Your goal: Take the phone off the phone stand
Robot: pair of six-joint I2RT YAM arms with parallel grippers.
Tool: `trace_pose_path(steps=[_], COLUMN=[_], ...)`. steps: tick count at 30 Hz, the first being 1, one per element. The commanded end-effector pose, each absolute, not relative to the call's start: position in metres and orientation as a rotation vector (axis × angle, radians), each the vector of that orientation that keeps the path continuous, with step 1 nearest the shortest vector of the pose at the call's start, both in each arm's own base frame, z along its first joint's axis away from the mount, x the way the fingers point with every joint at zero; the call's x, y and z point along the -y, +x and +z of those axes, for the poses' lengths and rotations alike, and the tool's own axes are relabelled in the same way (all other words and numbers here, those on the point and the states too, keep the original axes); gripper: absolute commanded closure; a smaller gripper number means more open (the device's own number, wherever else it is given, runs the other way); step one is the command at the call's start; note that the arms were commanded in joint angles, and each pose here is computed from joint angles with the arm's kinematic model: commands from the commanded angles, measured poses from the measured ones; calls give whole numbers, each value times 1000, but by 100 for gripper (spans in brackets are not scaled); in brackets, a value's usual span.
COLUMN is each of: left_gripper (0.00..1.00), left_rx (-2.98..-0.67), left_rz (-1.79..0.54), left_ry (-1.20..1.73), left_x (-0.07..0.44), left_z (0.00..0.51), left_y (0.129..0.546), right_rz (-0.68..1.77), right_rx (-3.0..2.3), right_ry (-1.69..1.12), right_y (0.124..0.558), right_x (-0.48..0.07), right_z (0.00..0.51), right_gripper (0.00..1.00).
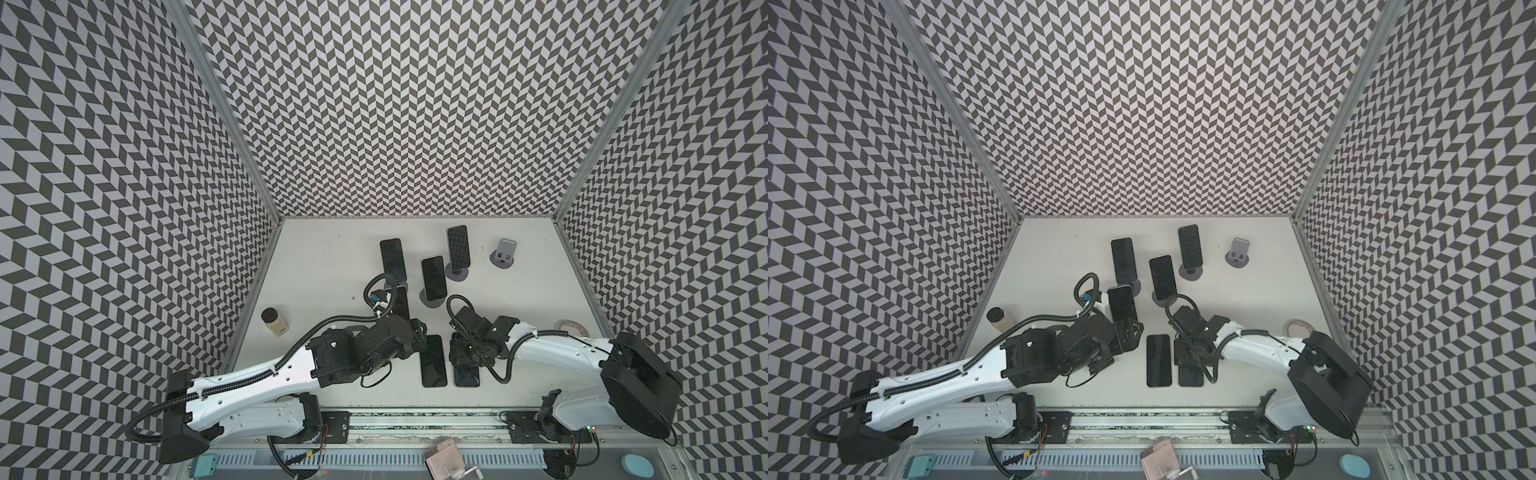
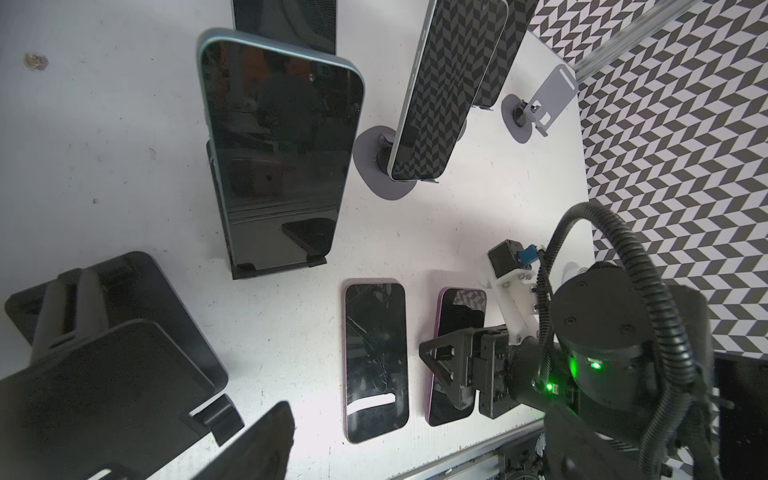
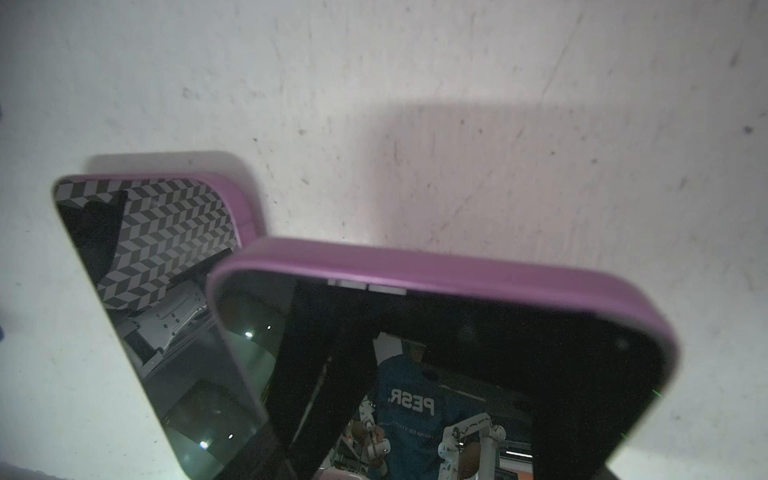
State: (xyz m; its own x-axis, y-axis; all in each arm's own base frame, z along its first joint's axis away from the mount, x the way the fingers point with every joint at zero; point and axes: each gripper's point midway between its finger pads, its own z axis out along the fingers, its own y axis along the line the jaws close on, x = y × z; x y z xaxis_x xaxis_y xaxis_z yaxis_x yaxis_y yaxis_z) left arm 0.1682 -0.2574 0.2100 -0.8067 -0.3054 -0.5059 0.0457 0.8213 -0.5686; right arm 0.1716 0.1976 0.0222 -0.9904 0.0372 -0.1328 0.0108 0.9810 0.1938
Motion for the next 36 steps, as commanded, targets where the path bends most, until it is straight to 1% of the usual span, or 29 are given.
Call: trace_pose_path(steps=[1, 8, 16, 36], left_gripper=[6, 5, 6, 5], left_rx=[-2388, -2379, -2313, -2253], left_rz=[-747, -774, -793, -775], left_ry=[-189, -162, -167, -145], left_x=[254, 257, 248, 232], left_z=[209, 209, 214, 214], left_y=[168, 167, 171, 176], right_rz=[262, 203, 162, 171], right_rx=[-3003, -3019, -3047, -3081], right_ry=[44, 33, 59, 66], right_y=[174, 172, 170, 170], right_x=[-197, -194, -194, -211], right_z=[21, 20, 19, 20], right_gripper=[40, 40, 40, 39])
